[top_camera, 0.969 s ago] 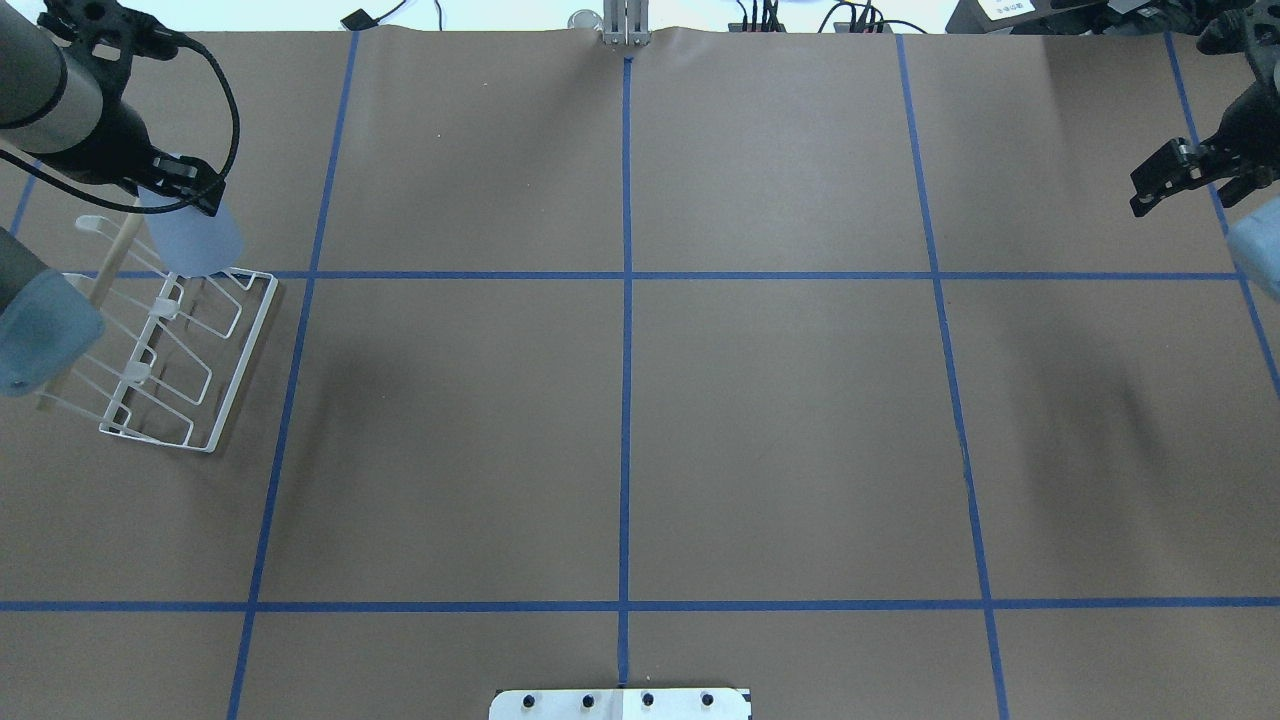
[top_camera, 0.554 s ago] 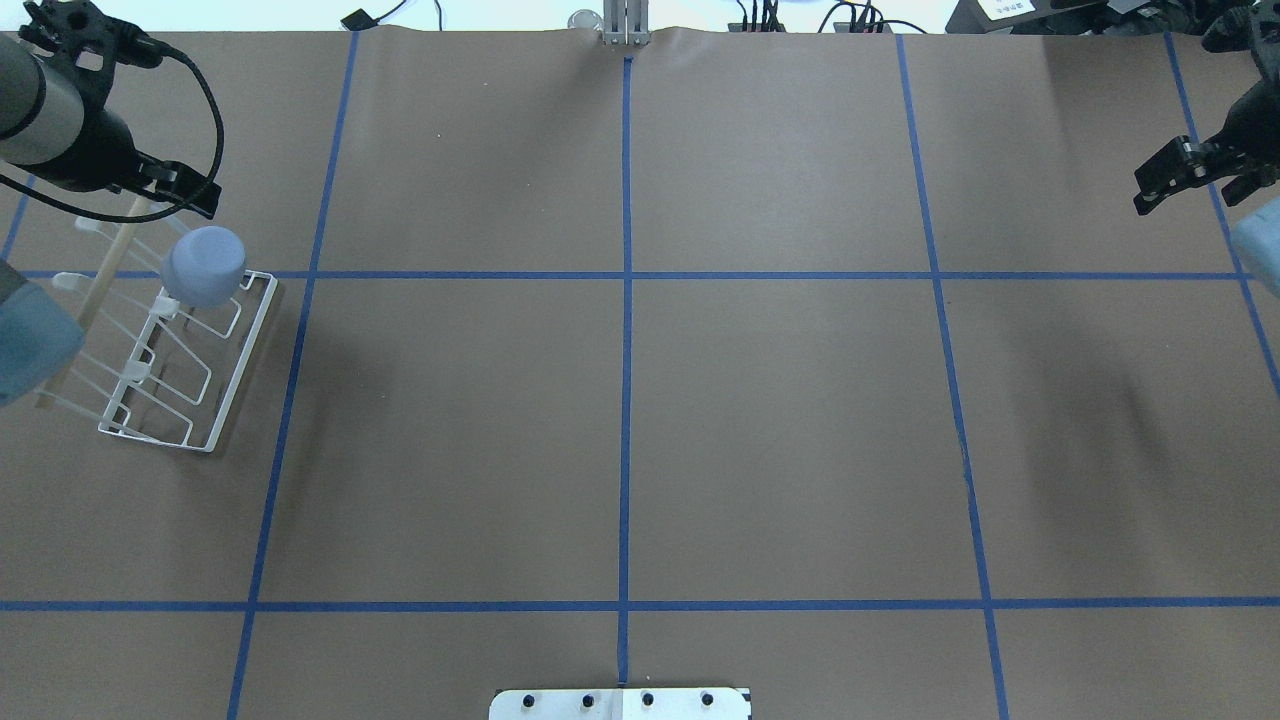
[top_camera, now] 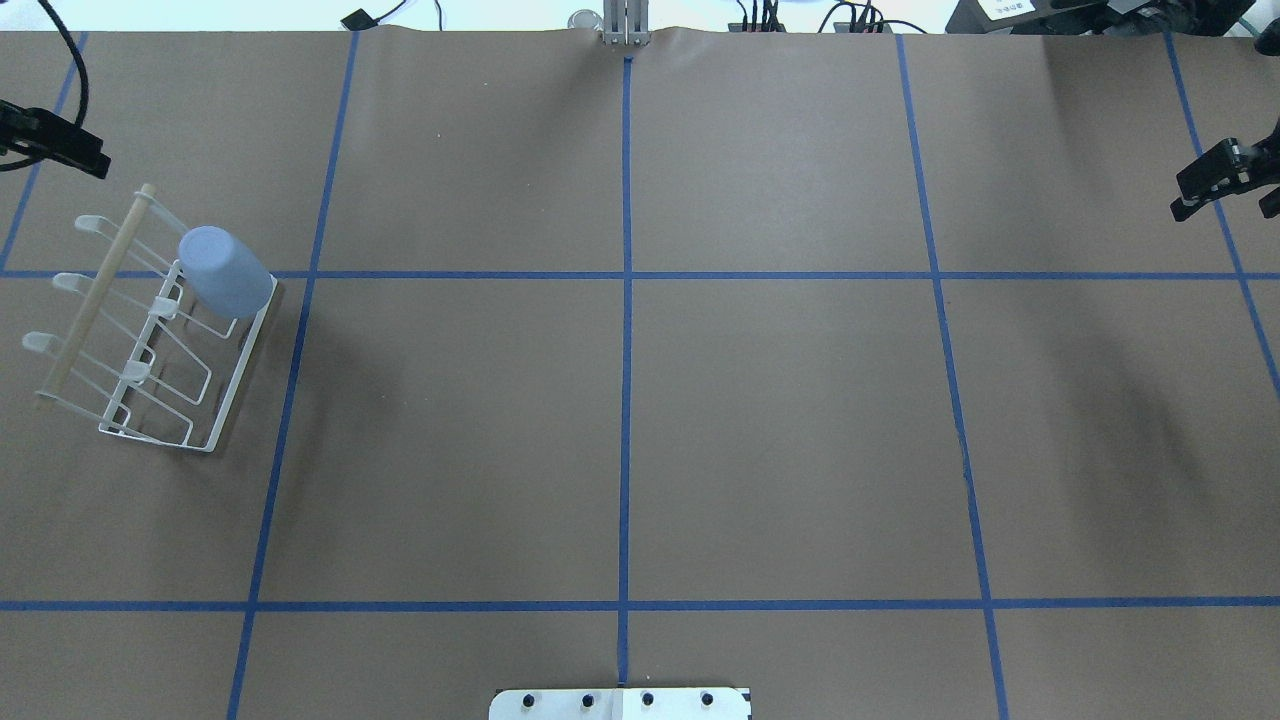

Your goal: Hang cup on cup holder

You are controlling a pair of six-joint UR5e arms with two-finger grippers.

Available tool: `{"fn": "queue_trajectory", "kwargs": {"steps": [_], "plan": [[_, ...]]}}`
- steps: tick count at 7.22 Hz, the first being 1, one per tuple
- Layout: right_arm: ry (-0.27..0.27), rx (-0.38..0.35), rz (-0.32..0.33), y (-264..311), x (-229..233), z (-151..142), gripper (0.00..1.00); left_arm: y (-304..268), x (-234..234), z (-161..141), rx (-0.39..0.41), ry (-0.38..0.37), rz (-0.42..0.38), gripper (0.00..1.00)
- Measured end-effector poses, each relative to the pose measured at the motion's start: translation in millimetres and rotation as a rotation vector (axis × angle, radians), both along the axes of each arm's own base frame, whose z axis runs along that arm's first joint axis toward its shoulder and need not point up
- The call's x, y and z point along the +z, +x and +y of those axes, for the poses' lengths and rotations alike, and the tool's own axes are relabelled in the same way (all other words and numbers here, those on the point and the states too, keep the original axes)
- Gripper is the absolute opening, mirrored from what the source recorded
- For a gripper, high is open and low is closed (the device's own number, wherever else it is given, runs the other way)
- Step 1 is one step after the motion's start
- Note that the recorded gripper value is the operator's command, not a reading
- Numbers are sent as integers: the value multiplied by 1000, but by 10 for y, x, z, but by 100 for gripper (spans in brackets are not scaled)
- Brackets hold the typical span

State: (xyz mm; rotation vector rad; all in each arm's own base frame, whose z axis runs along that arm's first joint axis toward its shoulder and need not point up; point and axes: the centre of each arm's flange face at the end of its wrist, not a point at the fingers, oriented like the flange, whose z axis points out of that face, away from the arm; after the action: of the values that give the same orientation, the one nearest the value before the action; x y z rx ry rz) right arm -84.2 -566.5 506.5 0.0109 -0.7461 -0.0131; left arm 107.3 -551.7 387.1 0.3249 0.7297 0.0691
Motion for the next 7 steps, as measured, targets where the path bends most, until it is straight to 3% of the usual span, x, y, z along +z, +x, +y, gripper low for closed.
{"fn": "queue_trajectory", "kwargs": {"steps": [2,4,7], "plan": [[-8,4,3,297,250,143,100,-692,507,63,-52,-93,42,98],[-13,8,9,719,582,361,100,-1346,1166,305,-51,-126,24,98],[-102,80,19,1245,1107,829,100,-1617,2242,881,-46,-282,3,98]]}}
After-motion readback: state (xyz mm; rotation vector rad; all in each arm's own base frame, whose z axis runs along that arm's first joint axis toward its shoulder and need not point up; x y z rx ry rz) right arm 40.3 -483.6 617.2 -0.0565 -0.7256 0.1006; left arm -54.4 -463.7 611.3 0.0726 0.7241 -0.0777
